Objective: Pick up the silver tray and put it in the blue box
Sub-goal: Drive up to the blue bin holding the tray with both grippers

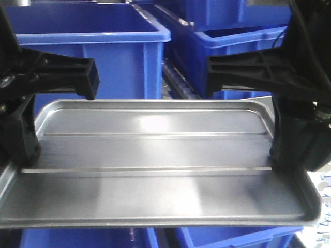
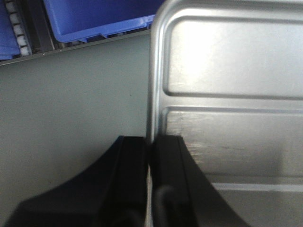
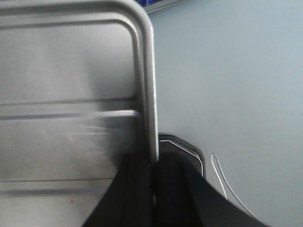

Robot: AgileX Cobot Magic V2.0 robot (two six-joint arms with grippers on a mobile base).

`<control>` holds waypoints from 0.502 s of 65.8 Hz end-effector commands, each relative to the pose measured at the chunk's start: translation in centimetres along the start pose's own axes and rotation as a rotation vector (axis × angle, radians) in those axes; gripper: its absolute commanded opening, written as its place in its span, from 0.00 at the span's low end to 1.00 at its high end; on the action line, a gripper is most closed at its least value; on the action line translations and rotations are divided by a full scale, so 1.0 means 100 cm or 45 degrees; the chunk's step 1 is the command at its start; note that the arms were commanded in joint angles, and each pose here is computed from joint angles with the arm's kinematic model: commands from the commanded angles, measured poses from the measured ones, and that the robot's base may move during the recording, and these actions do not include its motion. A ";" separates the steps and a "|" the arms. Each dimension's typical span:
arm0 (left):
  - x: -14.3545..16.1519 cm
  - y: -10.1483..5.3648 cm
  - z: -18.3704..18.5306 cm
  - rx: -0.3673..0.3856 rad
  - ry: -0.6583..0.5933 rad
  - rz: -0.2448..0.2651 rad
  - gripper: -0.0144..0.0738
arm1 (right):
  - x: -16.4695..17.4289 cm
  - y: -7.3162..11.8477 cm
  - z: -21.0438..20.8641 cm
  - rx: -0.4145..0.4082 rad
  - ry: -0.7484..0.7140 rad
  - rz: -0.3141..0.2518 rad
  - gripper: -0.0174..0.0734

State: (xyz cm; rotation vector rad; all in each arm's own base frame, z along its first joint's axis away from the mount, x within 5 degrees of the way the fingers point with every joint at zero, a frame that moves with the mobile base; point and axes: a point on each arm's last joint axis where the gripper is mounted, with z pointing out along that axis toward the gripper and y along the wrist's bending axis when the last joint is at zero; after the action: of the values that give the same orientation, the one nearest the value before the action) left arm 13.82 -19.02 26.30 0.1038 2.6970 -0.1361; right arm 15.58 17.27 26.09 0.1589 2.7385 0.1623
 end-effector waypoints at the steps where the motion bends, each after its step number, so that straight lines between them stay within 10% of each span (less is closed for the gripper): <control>1: -0.006 -0.006 -0.015 0.116 -0.068 -0.019 0.15 | -0.009 0.006 -0.015 -0.126 -0.092 0.005 0.25; 33: -0.006 -0.006 -0.015 0.116 -0.068 -0.019 0.15 | -0.009 0.006 -0.015 -0.126 -0.092 0.005 0.25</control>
State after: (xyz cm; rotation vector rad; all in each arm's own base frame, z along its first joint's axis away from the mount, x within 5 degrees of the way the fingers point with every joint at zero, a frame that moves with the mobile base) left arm 13.81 -19.01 26.30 0.1033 2.6977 -0.1338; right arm 15.58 17.27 26.09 0.1589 2.7385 0.1623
